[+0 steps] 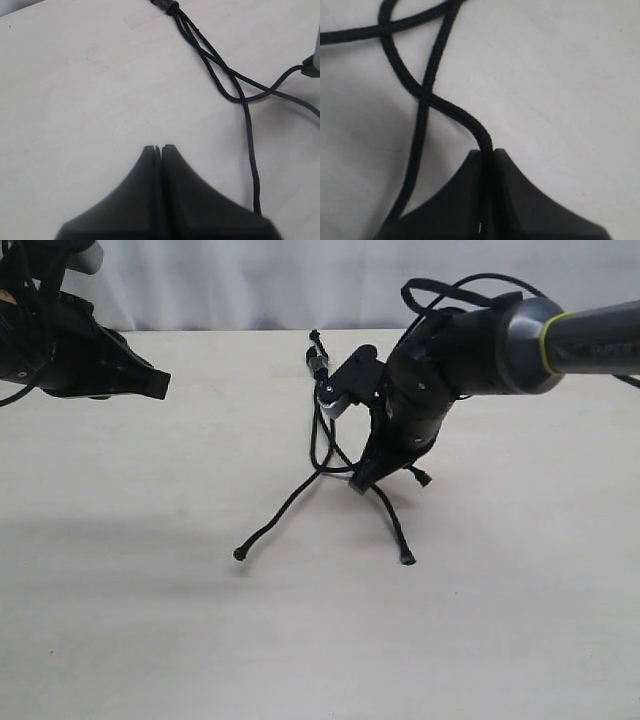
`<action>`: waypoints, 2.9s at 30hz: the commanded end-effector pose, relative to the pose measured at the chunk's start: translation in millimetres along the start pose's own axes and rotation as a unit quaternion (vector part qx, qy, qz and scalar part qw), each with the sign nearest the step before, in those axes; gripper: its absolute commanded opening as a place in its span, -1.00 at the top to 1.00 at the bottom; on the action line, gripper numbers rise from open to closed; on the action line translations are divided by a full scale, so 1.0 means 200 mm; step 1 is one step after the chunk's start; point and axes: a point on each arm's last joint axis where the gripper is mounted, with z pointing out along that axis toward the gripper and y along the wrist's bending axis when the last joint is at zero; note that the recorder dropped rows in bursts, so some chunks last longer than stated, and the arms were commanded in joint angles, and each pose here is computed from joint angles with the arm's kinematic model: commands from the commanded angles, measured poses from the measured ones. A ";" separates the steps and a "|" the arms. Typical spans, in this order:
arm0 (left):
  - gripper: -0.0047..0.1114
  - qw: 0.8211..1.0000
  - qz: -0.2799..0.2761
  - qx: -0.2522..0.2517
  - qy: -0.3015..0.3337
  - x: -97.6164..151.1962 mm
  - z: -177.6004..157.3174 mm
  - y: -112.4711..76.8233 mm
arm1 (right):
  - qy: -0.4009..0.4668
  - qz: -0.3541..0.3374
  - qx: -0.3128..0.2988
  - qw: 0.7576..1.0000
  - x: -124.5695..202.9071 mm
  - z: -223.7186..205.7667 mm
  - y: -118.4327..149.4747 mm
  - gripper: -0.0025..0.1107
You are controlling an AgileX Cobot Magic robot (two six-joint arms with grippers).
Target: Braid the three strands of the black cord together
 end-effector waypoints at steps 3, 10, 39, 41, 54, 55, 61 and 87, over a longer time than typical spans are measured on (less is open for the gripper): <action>0.92 1.000 -0.002 -0.003 -0.005 0.00 -0.01 0.01 | 0.013 -0.031 0.011 0.999 0.03 0.16 -0.02 0.88; 0.92 1.000 -0.002 -0.002 -0.003 0.00 -0.01 0.01 | 0.084 -0.005 -0.019 0.996 0.10 0.21 0.05 0.88; 0.92 1.000 0.000 -0.001 0.001 0.00 -0.01 0.01 | -0.061 0.045 -0.047 0.996 -0.07 -0.43 0.12 -0.19; 0.92 1.000 0.000 -0.001 0.001 0.00 -0.01 0.01 | -0.119 0.071 -0.037 0.990 -0.06 -0.61 0.06 0.00; 0.92 1.000 0.000 -0.001 0.002 0.00 -0.01 0.01 | -0.461 0.167 -0.001 0.872 0.58 -1.19 -0.01 0.88; 0.92 1.000 0.000 0.000 0.003 0.00 -0.01 0.01 | -0.473 0.166 0.000 0.865 0.62 -1.20 0.01 0.88; 0.92 1.000 -0.001 0.001 0.001 0.00 -0.01 0.00 | -0.482 0.163 -0.001 0.861 0.85 -1.14 0.11 0.88; 0.92 0.951 0.018 -0.056 -0.303 0.47 -0.67 -0.12 | -0.481 0.159 -0.010 0.862 1.10 -0.97 0.25 0.88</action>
